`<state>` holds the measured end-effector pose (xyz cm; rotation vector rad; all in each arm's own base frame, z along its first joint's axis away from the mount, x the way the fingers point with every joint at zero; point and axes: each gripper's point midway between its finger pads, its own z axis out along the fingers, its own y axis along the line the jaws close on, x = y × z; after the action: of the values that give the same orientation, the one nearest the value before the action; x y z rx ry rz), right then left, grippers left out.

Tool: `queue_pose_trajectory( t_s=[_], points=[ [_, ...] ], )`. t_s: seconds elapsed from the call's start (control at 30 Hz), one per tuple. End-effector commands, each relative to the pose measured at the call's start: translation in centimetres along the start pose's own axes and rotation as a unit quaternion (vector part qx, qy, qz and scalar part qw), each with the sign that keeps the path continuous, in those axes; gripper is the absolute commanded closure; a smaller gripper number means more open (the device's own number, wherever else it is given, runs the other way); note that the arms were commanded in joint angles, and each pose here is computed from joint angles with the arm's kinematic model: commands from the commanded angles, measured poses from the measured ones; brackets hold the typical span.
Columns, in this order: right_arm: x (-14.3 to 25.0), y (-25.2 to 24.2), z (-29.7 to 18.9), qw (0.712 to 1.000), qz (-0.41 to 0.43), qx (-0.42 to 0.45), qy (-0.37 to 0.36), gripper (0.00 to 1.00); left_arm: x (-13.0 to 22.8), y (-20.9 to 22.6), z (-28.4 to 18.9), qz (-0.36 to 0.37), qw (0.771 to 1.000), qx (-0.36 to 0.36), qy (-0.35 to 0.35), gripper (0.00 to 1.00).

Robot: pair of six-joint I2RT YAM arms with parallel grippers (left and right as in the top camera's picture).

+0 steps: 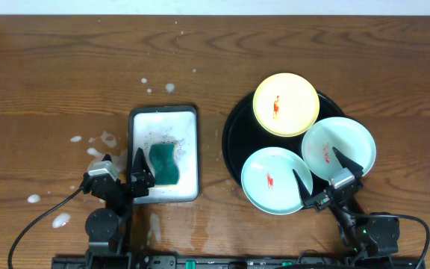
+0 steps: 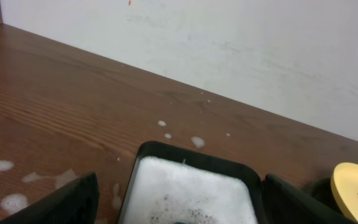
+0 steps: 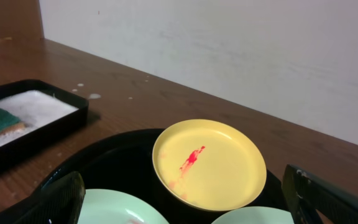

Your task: Clean dirty plates on tray and stack at the side

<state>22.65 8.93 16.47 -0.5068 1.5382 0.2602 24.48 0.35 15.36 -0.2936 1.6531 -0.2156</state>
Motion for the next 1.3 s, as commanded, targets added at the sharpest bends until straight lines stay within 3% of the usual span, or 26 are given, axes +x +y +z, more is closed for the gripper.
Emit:
queue_pose_trajectory(
  t_s=[0.0,1.0,1.27],
  points=[
    [0.1,0.0,0.0,1.000,-0.003,0.000,0.000,0.01,1.7,0.6,0.1,0.003,1.000,-0.011,0.025,0.17],
    [-0.7,1.0,-0.1,0.999,-0.008,-0.030,-0.017,0.01,1.7,0.6,0.1,0.003,1.000,-0.011,0.026,0.16],
    [-0.1,2.0,-0.1,0.996,0.070,-0.058,-0.002,0.01,2.1,0.3,0.1,-0.007,0.999,0.000,0.036,0.17]
  ],
)
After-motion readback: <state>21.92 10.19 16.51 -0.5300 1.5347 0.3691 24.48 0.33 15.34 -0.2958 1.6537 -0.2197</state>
